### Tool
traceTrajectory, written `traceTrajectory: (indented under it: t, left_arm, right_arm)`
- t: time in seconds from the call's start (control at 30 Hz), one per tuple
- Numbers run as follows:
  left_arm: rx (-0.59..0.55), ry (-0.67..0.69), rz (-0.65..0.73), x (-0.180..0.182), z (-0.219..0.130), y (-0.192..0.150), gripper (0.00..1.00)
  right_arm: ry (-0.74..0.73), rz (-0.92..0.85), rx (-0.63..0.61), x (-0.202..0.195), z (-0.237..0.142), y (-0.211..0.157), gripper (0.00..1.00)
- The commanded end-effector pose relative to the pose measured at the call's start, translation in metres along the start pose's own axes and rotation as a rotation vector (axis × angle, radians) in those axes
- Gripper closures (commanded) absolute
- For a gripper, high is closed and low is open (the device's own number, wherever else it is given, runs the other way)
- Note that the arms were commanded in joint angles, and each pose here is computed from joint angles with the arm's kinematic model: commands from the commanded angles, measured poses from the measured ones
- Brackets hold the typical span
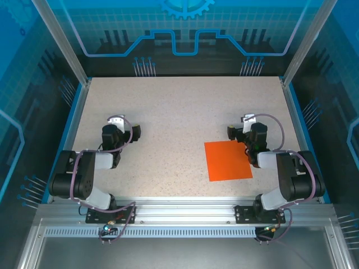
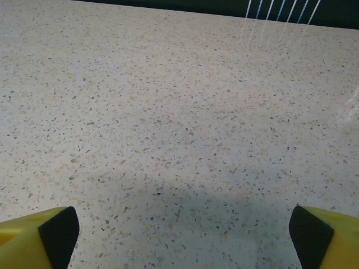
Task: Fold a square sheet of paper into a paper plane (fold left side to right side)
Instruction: Move the square sheet of paper to the center of the table.
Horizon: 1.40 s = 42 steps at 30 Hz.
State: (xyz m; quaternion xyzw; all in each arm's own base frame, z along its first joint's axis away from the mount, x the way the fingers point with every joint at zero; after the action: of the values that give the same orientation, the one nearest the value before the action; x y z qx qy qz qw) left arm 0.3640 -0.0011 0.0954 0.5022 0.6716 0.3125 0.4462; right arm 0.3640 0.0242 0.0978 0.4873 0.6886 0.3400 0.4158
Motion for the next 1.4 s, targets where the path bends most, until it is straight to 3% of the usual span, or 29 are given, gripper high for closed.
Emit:
traceTrajectory:
  t: [0.0,0.73,1.03,1.13,1.37]
  left_arm:
    - [-0.01,-0.026,-0.01,-0.005,0.002,0.006,0.01]
    - [-0.013,-0.022,-0.013,-0.004,0.001,0.007,0.01]
    - [-0.087,0.031,-0.085,-0.009,-0.043,0.054,0.01]
    - [-0.047,-0.002,-0.175,-0.023,-0.059,0.074,0.01]
    - [0.241,-0.173,-0.472,-0.068,-0.069,0.075,0.01]
  right_arm:
    - [0.0,-0.004,-0.036,-0.002,0.001,0.008,0.0]
    - [0.002,-0.003,-0.038,-0.002,0.002,0.009,0.0]
    - [-0.075,0.134,0.007,-0.038,-0.026,0.034,0.0]
    - [-0.087,0.17,0.026,-0.043,-0.045,0.046,0.0]
    - [-0.007,0.382,0.201,-0.028,-0.087,0.052,0.0]
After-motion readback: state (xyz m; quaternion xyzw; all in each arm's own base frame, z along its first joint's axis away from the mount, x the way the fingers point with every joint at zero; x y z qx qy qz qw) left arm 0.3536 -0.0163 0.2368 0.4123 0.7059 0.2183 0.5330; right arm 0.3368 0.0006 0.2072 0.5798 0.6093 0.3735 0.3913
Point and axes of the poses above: each hand's point on the last joint's axis, 136 mm out from that joint toward the fingers, its own z axis out along the fingers, its own x axis along the line the jaws close on, y = z × x, the point moved 3 cm from there along -z, back along the fingers, and after that the axes turned 12 degrees about -z, right-handed, at the moved point
